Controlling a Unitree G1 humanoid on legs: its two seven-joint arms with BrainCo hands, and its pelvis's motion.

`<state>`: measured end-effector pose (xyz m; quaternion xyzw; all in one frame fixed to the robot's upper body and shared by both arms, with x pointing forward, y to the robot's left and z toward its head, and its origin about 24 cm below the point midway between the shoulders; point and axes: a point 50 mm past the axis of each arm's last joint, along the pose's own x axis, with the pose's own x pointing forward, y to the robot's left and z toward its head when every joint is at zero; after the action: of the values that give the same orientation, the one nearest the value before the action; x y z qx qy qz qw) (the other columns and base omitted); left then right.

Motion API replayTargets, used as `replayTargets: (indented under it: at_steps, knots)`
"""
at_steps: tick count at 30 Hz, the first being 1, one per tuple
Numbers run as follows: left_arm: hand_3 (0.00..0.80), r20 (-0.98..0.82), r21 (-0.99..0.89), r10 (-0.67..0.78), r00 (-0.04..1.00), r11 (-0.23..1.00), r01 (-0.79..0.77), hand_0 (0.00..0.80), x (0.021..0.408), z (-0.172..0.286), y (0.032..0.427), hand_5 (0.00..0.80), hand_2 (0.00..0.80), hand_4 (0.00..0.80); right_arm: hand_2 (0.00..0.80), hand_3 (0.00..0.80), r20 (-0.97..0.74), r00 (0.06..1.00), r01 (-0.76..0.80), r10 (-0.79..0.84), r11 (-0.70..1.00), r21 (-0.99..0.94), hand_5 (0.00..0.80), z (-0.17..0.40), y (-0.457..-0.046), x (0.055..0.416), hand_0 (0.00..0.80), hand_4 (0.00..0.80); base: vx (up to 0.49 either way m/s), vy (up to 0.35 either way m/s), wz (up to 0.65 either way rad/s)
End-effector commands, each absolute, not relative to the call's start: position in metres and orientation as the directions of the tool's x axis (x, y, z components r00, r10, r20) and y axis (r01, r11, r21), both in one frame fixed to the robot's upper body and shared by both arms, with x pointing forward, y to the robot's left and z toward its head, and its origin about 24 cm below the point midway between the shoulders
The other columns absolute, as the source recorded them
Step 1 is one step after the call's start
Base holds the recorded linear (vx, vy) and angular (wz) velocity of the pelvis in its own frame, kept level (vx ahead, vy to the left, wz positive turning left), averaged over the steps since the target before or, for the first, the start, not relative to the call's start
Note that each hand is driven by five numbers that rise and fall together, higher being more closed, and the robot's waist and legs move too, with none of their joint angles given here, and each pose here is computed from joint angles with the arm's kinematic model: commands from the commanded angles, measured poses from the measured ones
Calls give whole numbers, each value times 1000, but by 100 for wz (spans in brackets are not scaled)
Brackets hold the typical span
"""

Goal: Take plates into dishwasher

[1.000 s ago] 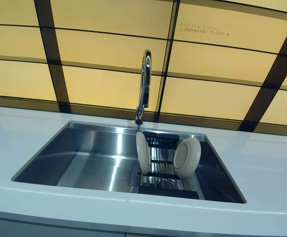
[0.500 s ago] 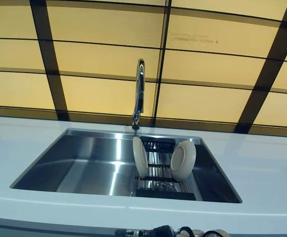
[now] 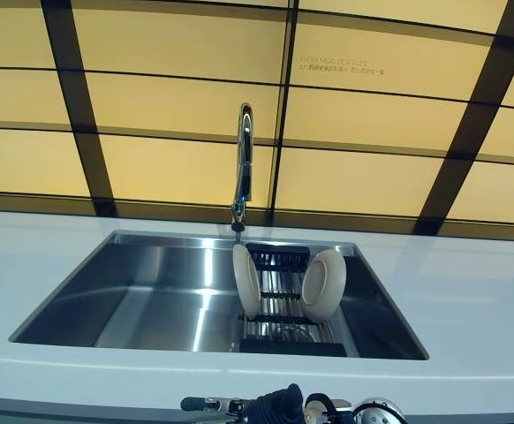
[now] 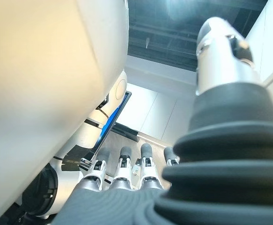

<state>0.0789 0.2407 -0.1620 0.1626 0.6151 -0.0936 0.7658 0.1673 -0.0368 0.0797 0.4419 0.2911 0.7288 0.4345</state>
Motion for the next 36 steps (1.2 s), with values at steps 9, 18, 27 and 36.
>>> replayTargets:
  at_steps: [9, 18, 27, 36]
  knots:
    - [0, -977, 134, 60, 203, 918, 372, 0, 86, -163, 236, 0, 0, 0, 0, 0, 570, -226, -449, 790, -604, 658, 0, 138, -24, 176, 0, 0, 0, 0, 0]
    - [0, -977, 139, 64, 203, 916, 377, 0, 87, -163, 235, 0, 0, 0, 0, 0, 615, -99, -589, 783, -544, 598, 0, 154, -33, 196, 0, 0, 0, 0, 0]
    - [0, -976, 150, 77, 204, 917, 370, 0, 86, -163, 239, 0, 0, 0, 0, 0, 563, 36, -694, 825, -385, 609, 0, 150, -50, 219, 0, 0, 0, 0, 0]
    - [0, -976, 157, 88, 201, 920, 360, 0, 79, -162, 246, 0, 0, 0, 0, 0, 522, 182, -757, 833, -221, 616, 0, 144, -80, 241, 0, 0, 0, 0, 0]
